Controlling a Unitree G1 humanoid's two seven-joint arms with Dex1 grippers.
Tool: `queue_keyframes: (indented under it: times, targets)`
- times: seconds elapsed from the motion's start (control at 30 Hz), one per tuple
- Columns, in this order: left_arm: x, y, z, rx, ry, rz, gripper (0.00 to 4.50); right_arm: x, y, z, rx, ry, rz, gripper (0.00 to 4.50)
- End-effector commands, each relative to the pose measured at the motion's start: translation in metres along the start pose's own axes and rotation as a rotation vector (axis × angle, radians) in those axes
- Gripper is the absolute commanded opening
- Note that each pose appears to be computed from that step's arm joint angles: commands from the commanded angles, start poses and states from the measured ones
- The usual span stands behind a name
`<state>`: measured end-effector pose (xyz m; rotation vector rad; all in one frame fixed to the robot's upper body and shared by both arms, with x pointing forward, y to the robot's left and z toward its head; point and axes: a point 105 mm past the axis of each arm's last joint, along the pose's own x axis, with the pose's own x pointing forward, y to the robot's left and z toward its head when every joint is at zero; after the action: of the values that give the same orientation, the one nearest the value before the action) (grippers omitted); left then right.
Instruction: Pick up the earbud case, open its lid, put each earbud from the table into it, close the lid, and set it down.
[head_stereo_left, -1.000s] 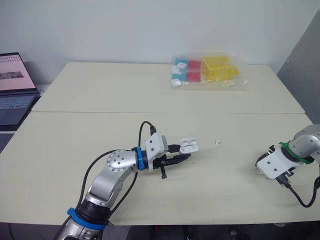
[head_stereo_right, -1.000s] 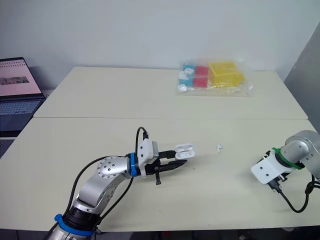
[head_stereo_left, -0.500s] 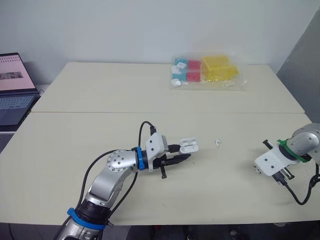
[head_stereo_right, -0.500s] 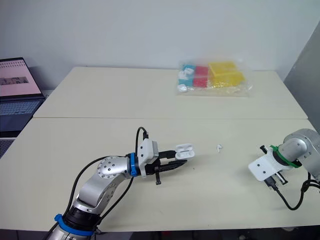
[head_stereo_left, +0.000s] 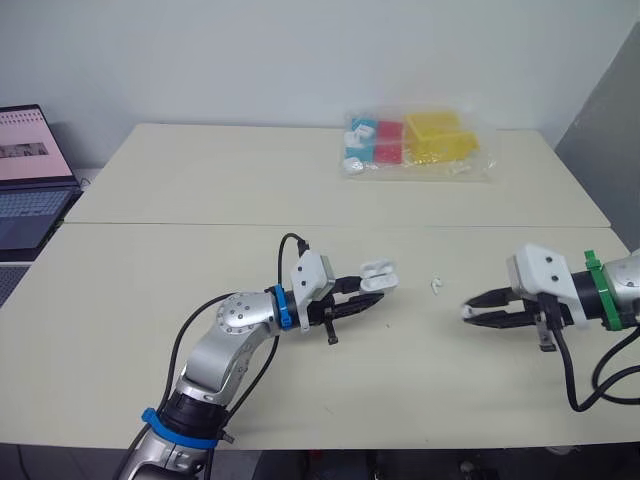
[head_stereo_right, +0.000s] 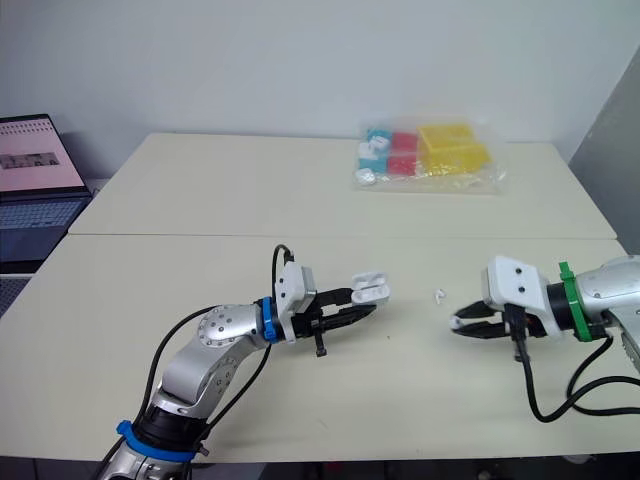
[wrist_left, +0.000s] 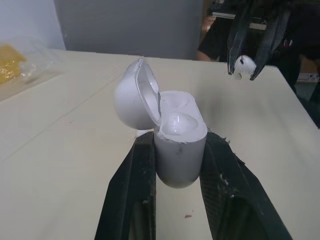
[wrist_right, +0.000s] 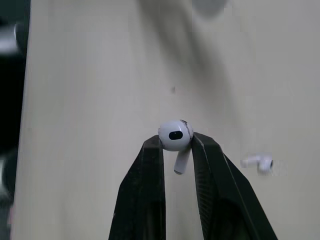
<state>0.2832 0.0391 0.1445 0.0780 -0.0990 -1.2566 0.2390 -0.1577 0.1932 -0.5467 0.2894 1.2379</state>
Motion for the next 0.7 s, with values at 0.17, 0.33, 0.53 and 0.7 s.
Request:
queue_keyframes:
  times: [0.17, 0.33, 0.53, 0.7]
  targets:
    - [0.004, 0.011, 0.028, -0.014, -0.077, 0.017, 0.81, 0.022, 0.000, 0.053, 0.056, -0.351, -0.195, 0.39]
    - [0.004, 0.012, 0.034, -0.014, -0.076, 0.011, 0.81, 0.030, -0.003, 0.069, 0.042, -0.496, -0.309, 0.39]
    - [0.004, 0.012, 0.037, -0.028, -0.075, 0.001, 0.81, 0.040, -0.003, 0.084, 0.027, -0.573, -0.357, 0.39]
    - [0.003, 0.013, 0.039, -0.035, -0.076, -0.003, 0.81, 0.042, -0.014, 0.088, 0.021, -0.601, -0.437, 0.39]
